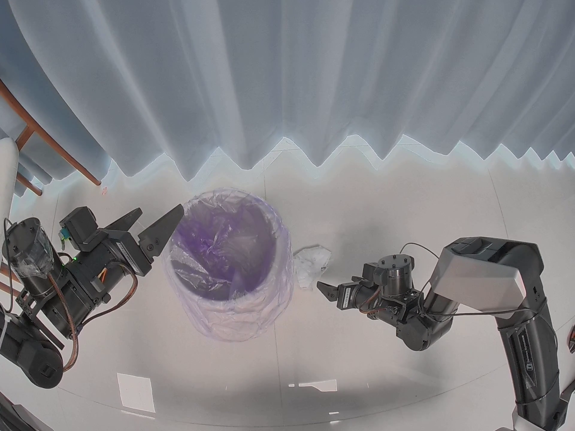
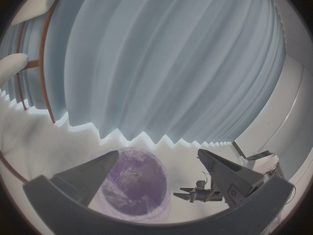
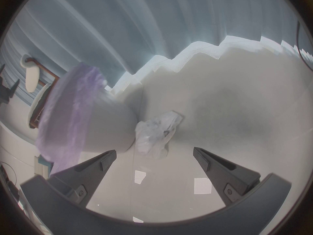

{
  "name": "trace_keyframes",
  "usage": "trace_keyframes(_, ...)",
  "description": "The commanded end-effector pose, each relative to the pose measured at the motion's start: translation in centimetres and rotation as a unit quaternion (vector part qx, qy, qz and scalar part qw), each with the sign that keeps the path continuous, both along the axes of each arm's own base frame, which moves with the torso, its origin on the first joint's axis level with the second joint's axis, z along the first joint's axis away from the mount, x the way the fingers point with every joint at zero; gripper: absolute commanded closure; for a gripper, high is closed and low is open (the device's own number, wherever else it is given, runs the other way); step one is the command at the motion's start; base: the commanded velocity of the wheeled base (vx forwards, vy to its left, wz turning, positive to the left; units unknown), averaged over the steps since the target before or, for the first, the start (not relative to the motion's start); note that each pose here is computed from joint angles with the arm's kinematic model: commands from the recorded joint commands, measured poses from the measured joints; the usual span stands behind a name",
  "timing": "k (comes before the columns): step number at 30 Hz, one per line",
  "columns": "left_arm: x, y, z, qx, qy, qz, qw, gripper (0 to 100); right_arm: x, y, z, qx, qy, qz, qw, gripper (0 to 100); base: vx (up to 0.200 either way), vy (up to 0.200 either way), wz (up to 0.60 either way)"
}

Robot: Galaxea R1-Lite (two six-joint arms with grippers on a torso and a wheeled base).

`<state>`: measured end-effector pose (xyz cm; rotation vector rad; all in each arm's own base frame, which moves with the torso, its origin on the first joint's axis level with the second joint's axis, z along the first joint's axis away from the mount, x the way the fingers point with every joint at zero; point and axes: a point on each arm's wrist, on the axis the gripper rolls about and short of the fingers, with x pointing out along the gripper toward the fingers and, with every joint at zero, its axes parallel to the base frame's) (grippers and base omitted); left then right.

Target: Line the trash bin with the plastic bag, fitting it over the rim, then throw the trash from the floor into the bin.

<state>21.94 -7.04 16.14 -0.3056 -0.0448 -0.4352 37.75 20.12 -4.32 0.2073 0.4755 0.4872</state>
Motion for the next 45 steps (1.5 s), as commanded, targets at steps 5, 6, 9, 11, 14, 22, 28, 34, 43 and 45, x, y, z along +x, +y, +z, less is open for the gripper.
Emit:
trace_keyframes(5, -0.4, 0.1, 1.0, -0.003, -0.018, 0.003, 0.9998, 0, 1.8, 1.8, -2.7, -0.008, 0.034, 0.006, 0.9994, 0, 0.2, 0.0, 0.0)
trace_keyframes(6, -0.4, 0.1, 1.0, -0.003, -0.018, 0.004, 0.9998, 0, 1.8, 1.9, -2.6, -0.008, 0.034, 0.006, 0.9994, 0, 0.2, 0.0, 0.0)
trace_keyframes(9, 0.0, 0.1, 1.8, -0.009, -0.038, 0.008, 0.9992, 0, 1.8, 3.0, -2.5, -0.002, 0.042, 0.012, 0.999, 0, 0.0, 0.0, 0.0)
trace_keyframes(11, 0.3, 0.2, 2.3, -0.014, -0.048, 0.018, 0.9986, 0, 1.8, 3.3, -2.4, -0.003, 0.047, 0.014, 0.9988, 0, 0.0, 0.0, 0.0)
trace_keyframes(14, 0.4, 0.2, 2.8, -0.02, -0.059, 0.022, 0.9978, 0, 2.0, 3.4, -2.3, -0.002, 0.075, 0.006, 0.9972, 0, 0.0, 0.0, 0.0)
trace_keyframes(22, -1.2, 0.3, 2.3, -0.012, -0.046, -0.002, 0.9988, 0, 2.4, 3.5, -2.0, 0.012, 0.134, -0.044, 0.9899, 0, 0.0, 0.1, 0.0)
trace_keyframes(28, -1.3, 0.0, 2.3, -0.013, -0.044, -0.012, 0.9989, 0, 2.8, 3.5, -1.9, 0.012, 0.16, -0.056, 0.9855, 0, 0.0, 0.2, 0.0)
trace_keyframes(34, -1.0, -0.1, 3.0, -0.019, -0.065, -0.008, 0.9977, 0, 3.2, 3.8, -1.6, 0.026, 0.173, -0.068, 0.9823, 0, 0.0, 0.067, 0.0)
trace_keyframes(43, -1.2, -0.2, 3.5, -0.03, -0.091, -0.014, 0.9953, 0, 3.6, 3.4, -1.6, 0.021, 0.166, -0.087, 0.982, 0, 0.0, 0.0, 0.0)
trace_keyframes(45, -1.2, -0.2, 3.6, -0.032, -0.094, -0.015, 0.9949, 0, 3.6, 3.2, -1.5, 0.021, 0.166, -0.089, 0.9819, 0, 0.0, 0.0, 0.0)
